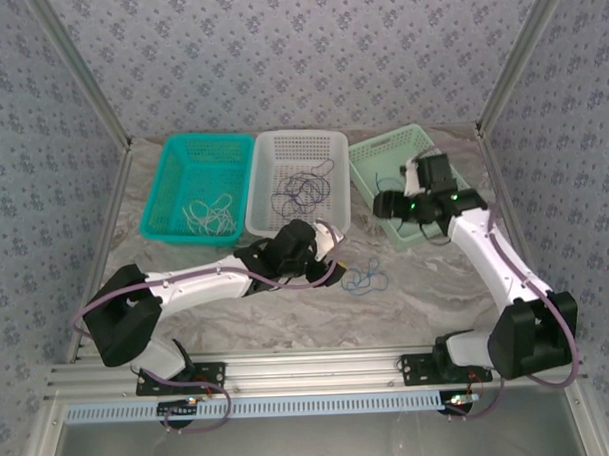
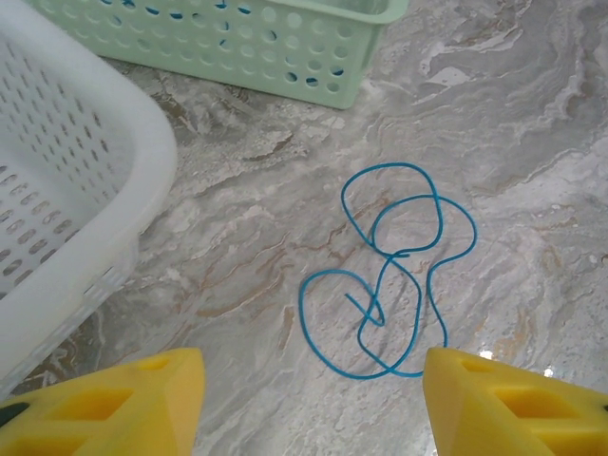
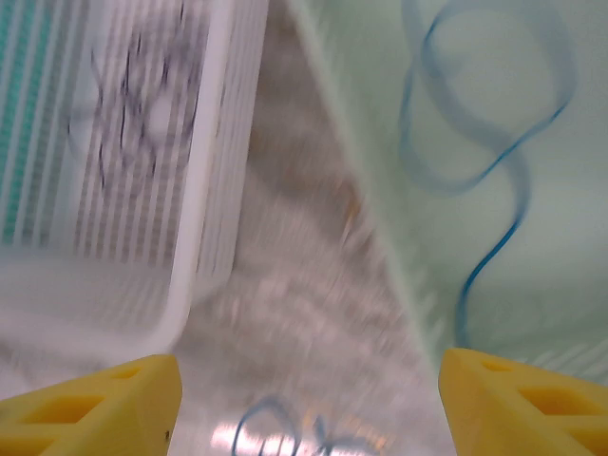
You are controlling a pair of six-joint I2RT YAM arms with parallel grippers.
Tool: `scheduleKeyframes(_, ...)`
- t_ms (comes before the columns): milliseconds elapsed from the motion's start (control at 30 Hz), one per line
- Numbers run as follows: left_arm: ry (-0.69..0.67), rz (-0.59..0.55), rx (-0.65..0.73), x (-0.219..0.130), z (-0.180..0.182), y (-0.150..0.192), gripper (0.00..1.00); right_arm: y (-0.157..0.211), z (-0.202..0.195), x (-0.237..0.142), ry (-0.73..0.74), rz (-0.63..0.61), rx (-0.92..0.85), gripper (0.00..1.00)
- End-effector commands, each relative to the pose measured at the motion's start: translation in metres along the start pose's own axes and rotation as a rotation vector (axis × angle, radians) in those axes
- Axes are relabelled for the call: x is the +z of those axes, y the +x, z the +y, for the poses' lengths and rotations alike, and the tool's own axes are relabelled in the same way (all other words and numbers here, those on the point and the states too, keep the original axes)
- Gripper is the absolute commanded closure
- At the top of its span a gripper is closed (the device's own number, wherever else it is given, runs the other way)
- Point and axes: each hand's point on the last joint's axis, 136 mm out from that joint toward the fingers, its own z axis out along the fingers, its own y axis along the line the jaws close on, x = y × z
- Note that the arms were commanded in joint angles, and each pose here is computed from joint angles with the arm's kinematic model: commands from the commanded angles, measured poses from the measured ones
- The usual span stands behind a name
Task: Untangle the cables
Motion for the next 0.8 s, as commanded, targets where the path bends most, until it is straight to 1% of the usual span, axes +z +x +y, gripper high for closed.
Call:
scheduleKeyframes(0,-0.021,-0.036,-0.006,-0.012,0.005,-0.009,0.37,0.064,0.006,0.014,-0.033,0.195,0.141,0.27)
scheduleKeyframes(100,-0.026,-0.035,-0.008,-0.013,0.006,-0.008,0.36,0.094,0.008,0.023,-0.036,0.265,0.172,0.28)
scheduleKeyframes(167,-0.025,-0.037,-0.011,-0.013,0.005,-0.007,0.36,0.107,0.009,0.026,-0.037,0.300,0.177,0.29)
scheduleKeyframes(300,-0.023,-0.037,-0.013,-0.014,0.005,-0.006,0.36,0.118,0.009,0.033,-0.027,0.330,0.174,0.32)
scheduleKeyframes(400,-0.020,-0.041,-0.015,-0.014,0.005,-0.006,0.36,0.120,0.007,0.041,-0.016,0.335,0.166,0.43)
scheduleKeyframes(467,-0.019,-0.042,-0.015,-0.015,0.005,-0.007,0.36,0.121,0.009,0.047,-0.017,0.343,0.150,0.47)
scheduleKeyframes(533,-0.018,-0.044,-0.015,-0.015,0.004,-0.007,0.36,0.121,0.004,0.054,0.006,0.345,0.128,0.55)
scheduleKeyframes(567,-0.018,-0.044,-0.015,-0.015,0.004,-0.007,0.36,0.121,0.001,0.057,0.017,0.343,0.119,0.62)
scheduleKeyframes(633,-0.017,-0.042,-0.015,-0.016,0.004,-0.007,0.36,0.123,-0.001,0.058,0.027,0.347,0.115,0.72)
scheduleKeyframes(767,-0.021,-0.054,-0.016,-0.018,0.005,-0.008,0.36,0.109,0.006,0.050,-0.014,0.246,0.062,0.96)
